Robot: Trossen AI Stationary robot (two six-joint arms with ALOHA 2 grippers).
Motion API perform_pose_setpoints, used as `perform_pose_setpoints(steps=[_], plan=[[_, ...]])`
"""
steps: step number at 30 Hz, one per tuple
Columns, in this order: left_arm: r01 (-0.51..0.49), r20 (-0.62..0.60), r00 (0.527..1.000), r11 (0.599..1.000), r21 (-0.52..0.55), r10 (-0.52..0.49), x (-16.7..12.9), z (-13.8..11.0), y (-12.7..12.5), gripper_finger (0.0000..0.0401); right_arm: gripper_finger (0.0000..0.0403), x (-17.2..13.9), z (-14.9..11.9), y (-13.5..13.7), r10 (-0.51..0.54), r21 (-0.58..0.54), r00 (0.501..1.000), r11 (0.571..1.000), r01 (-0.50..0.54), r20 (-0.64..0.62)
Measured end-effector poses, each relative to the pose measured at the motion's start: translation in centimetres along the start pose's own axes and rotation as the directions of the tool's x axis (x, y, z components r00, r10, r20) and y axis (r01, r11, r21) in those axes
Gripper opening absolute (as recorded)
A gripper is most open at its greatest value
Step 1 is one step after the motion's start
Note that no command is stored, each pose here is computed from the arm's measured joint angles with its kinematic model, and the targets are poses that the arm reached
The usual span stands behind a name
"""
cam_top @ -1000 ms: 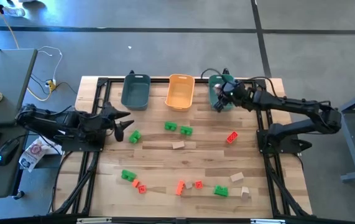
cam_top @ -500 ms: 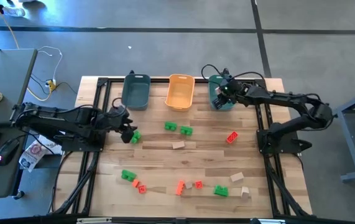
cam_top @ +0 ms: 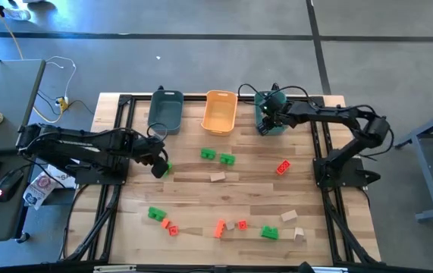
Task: Sort & place blocks by color
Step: Put the white block into the green bin, then put the green game piece into the blue bin
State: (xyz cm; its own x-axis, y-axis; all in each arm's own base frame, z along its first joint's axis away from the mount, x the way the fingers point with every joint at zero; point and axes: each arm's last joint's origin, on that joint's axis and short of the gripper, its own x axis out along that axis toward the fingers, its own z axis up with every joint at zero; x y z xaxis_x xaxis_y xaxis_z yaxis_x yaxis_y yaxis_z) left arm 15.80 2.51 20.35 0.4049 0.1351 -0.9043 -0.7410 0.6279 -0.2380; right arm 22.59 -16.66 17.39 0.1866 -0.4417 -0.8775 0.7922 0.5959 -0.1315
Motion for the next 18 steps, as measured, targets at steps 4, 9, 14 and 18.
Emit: perform_pose_setpoints(steps=[4, 9, 14, 18], plan=[[-0.040, -0.069, 0.997, 0.999, -0.030, 0.038, 0.8, -0.2, 0.0, 0.0207, 0.0107, 0.0, 0.7, 0.2, -0.004, -0.005, 1.000, 1.000, 0.004, -0.017], [-0.080, -0.108, 0.991, 0.996, -0.042, 0.075, 1.6, -0.2, -0.1, 0.0207, 0.0147, 0.0, 1.0, 0.2, -0.006, -0.007, 1.000, 1.000, 0.006, -0.026], [-0.111, -0.138, 0.985, 0.993, -0.037, 0.105, 2.4, -0.2, -0.2, 0.0207, 0.0182, 0.0, 1.0, 0.2, -0.007, -0.007, 1.000, 1.000, 0.006, -0.027], [-0.134, -0.160, 0.979, 0.991, -0.031, 0.127, 2.9, -0.2, -0.2, 0.0207, 0.0198, 0.0, 1.0, 0.2, -0.010, -0.008, 1.000, 1.000, 0.010, -0.026]])
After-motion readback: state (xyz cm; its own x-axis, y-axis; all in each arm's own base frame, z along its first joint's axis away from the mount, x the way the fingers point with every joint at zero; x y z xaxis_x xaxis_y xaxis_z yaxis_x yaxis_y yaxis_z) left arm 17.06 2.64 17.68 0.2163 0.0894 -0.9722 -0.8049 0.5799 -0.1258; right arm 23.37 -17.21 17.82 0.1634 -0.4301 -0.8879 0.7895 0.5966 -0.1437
